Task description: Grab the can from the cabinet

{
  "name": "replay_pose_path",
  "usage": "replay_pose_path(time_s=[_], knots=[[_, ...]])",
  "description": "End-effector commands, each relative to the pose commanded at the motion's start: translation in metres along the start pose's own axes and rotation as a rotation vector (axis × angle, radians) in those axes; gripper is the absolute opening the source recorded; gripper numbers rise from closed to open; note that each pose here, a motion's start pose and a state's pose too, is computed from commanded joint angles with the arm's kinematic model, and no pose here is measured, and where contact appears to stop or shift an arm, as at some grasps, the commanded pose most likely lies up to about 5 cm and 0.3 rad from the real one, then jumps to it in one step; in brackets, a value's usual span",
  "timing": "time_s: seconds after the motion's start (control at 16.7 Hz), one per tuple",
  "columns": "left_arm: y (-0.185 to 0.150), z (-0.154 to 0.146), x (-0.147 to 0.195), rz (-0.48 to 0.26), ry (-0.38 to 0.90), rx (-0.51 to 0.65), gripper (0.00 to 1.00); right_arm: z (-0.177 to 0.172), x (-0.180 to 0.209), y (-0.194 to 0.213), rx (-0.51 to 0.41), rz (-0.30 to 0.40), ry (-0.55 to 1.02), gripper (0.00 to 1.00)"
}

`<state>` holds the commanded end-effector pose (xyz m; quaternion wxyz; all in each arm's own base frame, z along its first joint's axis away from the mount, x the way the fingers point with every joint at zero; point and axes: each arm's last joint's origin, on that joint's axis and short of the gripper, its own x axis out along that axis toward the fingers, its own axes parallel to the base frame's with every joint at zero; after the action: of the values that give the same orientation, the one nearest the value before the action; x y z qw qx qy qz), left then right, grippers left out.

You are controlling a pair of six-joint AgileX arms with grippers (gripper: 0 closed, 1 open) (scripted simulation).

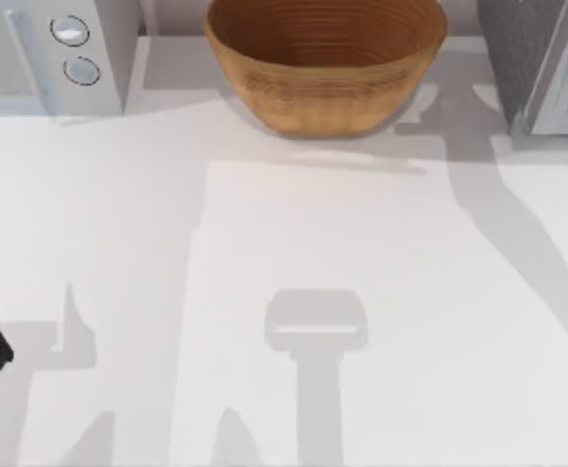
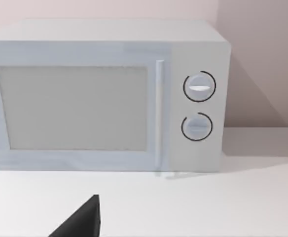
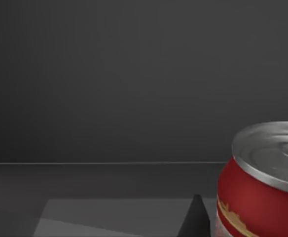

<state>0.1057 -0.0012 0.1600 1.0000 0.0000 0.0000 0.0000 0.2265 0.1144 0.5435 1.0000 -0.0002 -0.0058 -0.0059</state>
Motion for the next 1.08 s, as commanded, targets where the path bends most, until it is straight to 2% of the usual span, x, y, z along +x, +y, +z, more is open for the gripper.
replay_pose_path(time_s=[0.36,0.6,0.78,1.08], knots=[[0.000,0.000,0.000,0.000,0.000,0.000,1.00,-0.004,-0.014,-0.017,0.021,0.001,-0.030,0.00],[0.000,0.000,0.000,0.000,0.000,0.000,1.00,-0.033,-0.044,-0.046,0.028,0.000,-0.044,0.00],[0.000,0.000,0.000,0.000,0.000,0.000,1.00,-0.086,-0.064,-0.067,0.011,-0.001,-0.007,0.00],[0.000,0.000,0.000,0.000,0.000,0.000,1.00,-0.226,-0.094,-0.095,-0.019,0.000,0.116,0.00]])
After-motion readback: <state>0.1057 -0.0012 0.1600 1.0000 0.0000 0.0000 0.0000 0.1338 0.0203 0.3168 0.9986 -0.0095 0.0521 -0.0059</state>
